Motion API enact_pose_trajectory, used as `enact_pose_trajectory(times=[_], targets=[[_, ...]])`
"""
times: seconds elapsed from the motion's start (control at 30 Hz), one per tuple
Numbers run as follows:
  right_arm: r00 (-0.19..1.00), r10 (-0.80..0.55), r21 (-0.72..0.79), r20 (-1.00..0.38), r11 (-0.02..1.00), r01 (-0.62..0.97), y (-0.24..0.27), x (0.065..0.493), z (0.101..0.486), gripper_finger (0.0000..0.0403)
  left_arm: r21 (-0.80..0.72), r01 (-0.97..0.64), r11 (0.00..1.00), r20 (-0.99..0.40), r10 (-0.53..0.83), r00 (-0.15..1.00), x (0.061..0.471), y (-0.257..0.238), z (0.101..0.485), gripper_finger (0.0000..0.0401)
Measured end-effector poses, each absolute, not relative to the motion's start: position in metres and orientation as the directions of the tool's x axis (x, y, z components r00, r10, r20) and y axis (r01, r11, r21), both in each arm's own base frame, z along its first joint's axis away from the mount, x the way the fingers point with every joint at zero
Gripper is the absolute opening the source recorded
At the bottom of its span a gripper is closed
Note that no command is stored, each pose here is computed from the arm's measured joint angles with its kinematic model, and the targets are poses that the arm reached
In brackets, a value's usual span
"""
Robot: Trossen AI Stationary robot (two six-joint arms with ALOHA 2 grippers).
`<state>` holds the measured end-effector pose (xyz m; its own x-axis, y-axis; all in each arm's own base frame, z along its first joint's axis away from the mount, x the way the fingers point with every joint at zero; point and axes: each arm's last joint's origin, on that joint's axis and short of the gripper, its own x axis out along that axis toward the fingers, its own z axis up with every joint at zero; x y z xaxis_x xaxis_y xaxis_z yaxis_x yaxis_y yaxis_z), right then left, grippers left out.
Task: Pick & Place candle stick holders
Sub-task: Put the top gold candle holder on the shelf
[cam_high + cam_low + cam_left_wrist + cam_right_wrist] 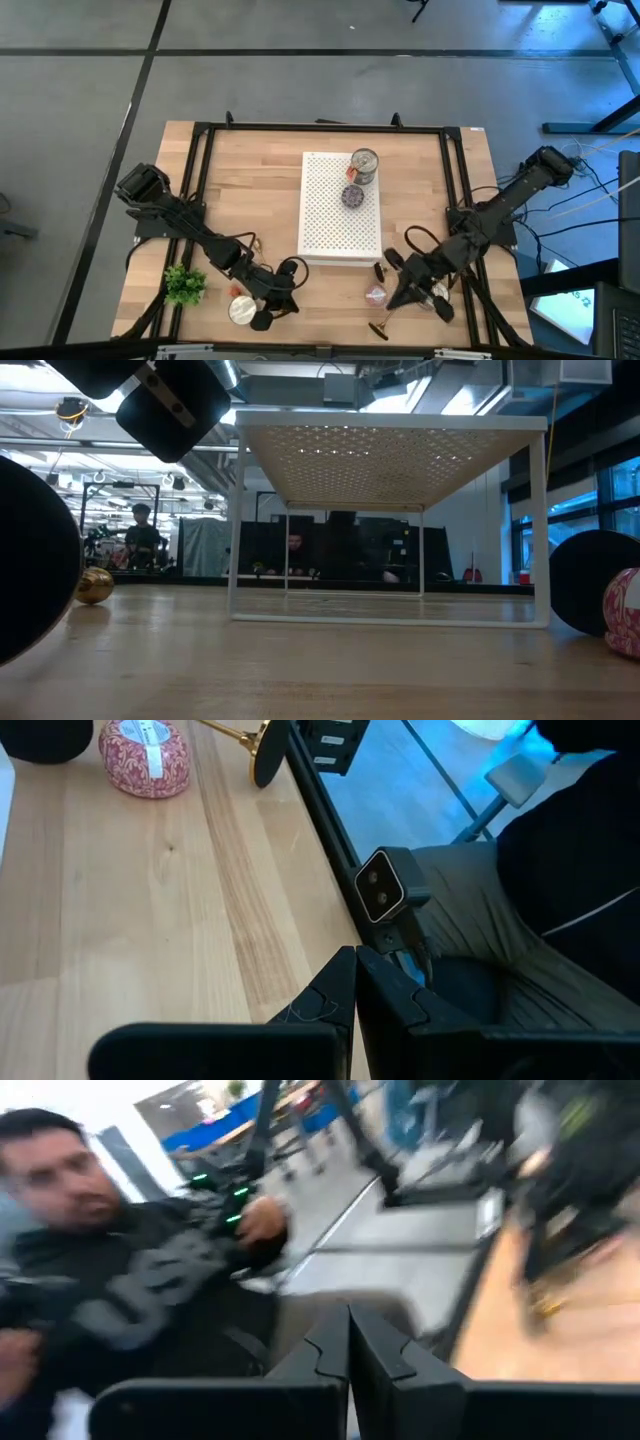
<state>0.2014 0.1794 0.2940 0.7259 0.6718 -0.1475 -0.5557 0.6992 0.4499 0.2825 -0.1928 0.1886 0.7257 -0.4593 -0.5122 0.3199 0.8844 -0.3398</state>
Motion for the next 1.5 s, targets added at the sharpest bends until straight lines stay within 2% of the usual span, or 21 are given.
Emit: enact_pose_trajectory(times=[0.13,0.3,0.5,0.77,0.97,1.17,1.33,1.5], targets=[[0.693,0.673,0.604,-0.258,0.673,-0.428,0.187,0.192,0.283,0.0000,-0.340,0.320,0.884,-0.512,-0.459,0.726,0.283,-0.193,0.189,0.0006],[0.720,0.556,0.660,-0.415,0.729,-0.182,0.193,0.177,0.267,0.0000,-0.344,0.317,0.884,-0.512,-0.459,0.726,0.283,-0.193,0.189,0.0006],[0.677,0.516,0.710,-0.525,0.704,0.015,0.197,0.162,0.256,0.0000,-0.344,0.316,0.884,-0.512,-0.459,0.726,0.283,-0.193,0.189,0.0006],[0.573,0.404,0.651,-0.713,0.686,0.327,0.191,0.144,0.238,0.0000,-0.341,0.318,0.885,-0.512,-0.459,0.726,0.283,-0.193,0.189,0.0006],[0.533,0.269,0.553,-0.802,0.671,0.493,0.179,0.139,0.228,0.0000,-0.339,0.316,0.886,-0.512,-0.455,0.728,0.283,-0.193,0.189,0.0006],[0.539,0.180,0.494,-0.823,0.696,0.521,0.168,0.145,0.225,0.0000,-0.338,0.317,0.886,-0.512,-0.455,0.728,0.283,-0.193,0.189,0.0006],[0.521,0.167,0.406,-0.837,0.829,0.385,0.161,0.152,0.224,0.0000,-0.337,0.318,0.886,-0.512,-0.455,0.728,0.283,-0.193,0.189,0.0006],[0.476,0.178,0.345,-0.861,0.893,0.290,0.158,0.151,0.223,0.0000,-0.337,0.317,0.886,-0.512,-0.455,0.728,0.283,-0.193,0.189,0.0006]])
